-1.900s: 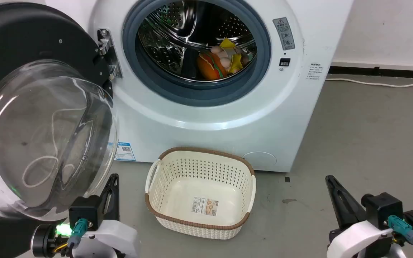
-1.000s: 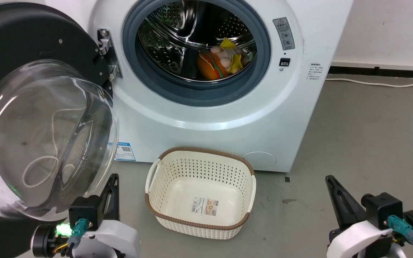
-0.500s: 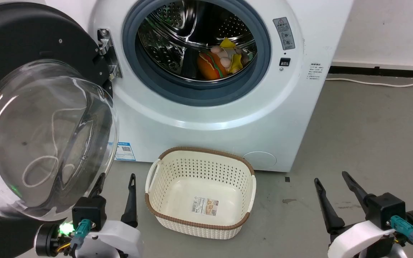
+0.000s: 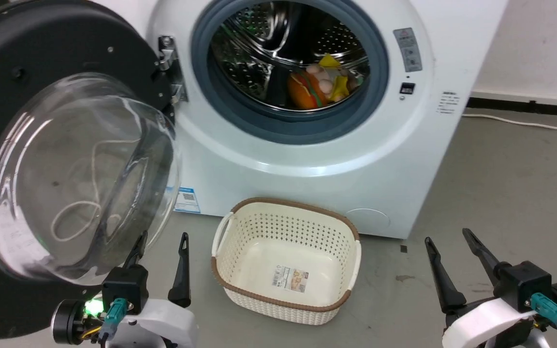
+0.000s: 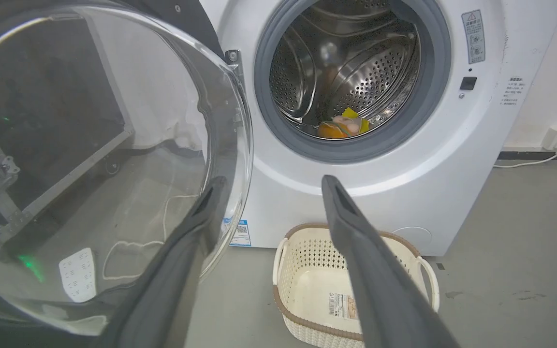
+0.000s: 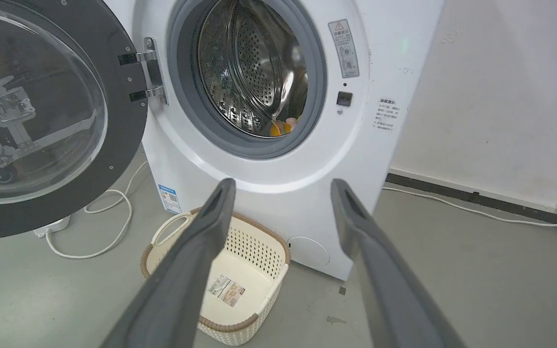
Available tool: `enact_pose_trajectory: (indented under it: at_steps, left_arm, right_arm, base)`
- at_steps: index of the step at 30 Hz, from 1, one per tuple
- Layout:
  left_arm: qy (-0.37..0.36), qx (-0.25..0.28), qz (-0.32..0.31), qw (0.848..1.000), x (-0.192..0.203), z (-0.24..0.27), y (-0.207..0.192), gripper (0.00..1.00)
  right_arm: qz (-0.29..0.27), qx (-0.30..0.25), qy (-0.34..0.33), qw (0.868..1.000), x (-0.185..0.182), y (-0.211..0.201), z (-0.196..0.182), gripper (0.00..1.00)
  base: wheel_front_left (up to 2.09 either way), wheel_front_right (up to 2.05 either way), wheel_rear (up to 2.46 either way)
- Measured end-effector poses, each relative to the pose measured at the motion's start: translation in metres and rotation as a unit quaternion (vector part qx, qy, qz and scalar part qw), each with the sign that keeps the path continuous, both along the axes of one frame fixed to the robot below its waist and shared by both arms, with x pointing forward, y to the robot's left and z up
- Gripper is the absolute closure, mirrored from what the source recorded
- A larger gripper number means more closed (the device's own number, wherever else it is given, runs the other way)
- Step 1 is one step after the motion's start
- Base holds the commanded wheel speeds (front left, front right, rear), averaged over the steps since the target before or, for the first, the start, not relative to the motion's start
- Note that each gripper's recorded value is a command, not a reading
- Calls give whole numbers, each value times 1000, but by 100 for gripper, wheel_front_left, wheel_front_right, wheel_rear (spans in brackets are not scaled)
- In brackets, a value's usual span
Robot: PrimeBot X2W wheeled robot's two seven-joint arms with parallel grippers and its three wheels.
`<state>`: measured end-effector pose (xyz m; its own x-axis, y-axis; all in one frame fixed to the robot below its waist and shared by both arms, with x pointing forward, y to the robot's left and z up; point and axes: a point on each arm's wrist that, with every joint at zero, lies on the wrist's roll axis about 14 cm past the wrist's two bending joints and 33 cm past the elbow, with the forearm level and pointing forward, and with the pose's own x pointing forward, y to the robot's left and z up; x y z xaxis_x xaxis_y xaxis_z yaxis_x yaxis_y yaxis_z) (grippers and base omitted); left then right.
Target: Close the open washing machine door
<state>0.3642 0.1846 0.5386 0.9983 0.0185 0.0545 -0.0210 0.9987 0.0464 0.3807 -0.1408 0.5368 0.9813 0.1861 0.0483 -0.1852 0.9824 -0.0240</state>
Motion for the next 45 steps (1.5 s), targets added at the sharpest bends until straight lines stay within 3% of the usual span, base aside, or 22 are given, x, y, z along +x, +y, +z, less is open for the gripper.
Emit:
enact_pose_trajectory:
  at_steps: [22,24,45]
  left_arm:
    - [-32,-1,56,998,-26,12,35,0]
    - [-37,-1,73,997,-34,13,44,0]
    - [-64,-4,126,990,-60,21,70,0]
  right_arm:
    - [94,8,0,996,7,63,-7,0]
    - [123,7,-3,992,8,81,-8,0]
    - [196,14,-15,980,8,127,-6,0]
  base:
    - [0,0,0]
    - [0,0,0]
    - [0,0,0]
